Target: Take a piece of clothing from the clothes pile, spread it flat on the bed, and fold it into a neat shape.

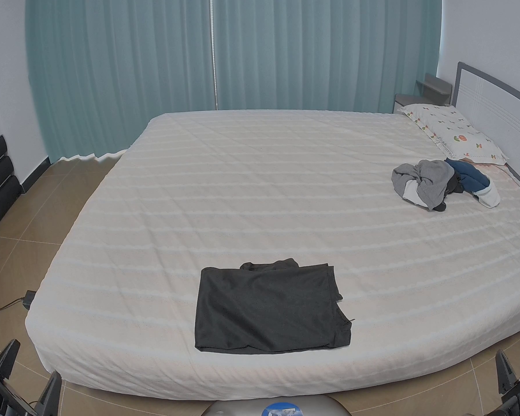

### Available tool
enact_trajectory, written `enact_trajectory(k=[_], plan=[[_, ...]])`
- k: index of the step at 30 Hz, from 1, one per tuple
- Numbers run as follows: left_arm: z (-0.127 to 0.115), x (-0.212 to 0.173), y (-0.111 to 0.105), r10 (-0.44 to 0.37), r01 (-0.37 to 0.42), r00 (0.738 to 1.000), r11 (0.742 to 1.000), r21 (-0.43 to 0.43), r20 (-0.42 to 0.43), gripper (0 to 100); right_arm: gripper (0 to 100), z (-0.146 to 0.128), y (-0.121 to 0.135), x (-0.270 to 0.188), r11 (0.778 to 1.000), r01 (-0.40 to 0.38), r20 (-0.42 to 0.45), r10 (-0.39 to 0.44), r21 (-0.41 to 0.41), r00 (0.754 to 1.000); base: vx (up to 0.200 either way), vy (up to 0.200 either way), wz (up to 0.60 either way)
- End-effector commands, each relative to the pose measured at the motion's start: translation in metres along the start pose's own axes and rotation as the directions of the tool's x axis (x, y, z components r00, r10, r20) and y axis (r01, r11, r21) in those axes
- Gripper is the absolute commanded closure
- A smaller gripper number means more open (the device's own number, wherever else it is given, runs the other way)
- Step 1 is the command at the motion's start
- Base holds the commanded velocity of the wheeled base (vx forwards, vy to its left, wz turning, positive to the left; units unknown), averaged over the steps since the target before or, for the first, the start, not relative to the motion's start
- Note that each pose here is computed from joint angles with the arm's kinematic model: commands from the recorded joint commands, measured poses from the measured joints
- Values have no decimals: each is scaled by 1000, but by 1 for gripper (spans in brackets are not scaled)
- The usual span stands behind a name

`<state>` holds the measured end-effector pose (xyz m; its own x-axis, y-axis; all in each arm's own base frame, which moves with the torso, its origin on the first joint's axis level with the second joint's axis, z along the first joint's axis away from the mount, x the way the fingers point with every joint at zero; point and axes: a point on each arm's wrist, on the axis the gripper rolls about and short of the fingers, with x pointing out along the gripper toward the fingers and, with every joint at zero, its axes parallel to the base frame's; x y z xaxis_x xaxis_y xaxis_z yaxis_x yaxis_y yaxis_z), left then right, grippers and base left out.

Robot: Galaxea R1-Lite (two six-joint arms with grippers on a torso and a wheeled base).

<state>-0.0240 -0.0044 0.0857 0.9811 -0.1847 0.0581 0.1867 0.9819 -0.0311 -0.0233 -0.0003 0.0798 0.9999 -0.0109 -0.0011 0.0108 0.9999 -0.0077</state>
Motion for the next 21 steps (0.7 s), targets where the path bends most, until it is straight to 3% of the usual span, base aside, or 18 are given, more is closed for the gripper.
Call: enact_trajectory(k=[1, 3, 5, 6, 8, 21], plan=[[-3, 0, 1, 41, -41, 999, 999, -6, -11, 0, 0, -4, 0, 0, 1000, 0, -2, 0, -5, 1000, 0, 0, 0], [-3, 0, 3, 117, -117, 993, 993, 0, -7, 0, 0, -4, 0, 0, 1000, -9, 0, 9, -5, 1000, 0, 0, 0], [-3, 0, 3, 140, -140, 990, 990, 11, -6, 0, 0, -4, 0, 0, 1000, -11, -2, 11, -3, 1000, 0, 0, 0], [-8, 1, 4, 176, -174, 984, 984, 38, -36, 0, 0, -4, 0, 0, 1000, -11, 0, 11, -3, 1000, 0, 0, 0], [-10, 0, 4, 175, -172, 982, 984, 51, -70, 0, 0, -4, 0, 0, 1000, -11, 0, 11, -2, 1000, 0, 0, 0], [-10, 0, 4, 164, -162, 984, 986, 41, -61, 0, 0, -4, 0, 0, 1000, -11, -2, 11, 5, 1000, 0, 0, 0]])
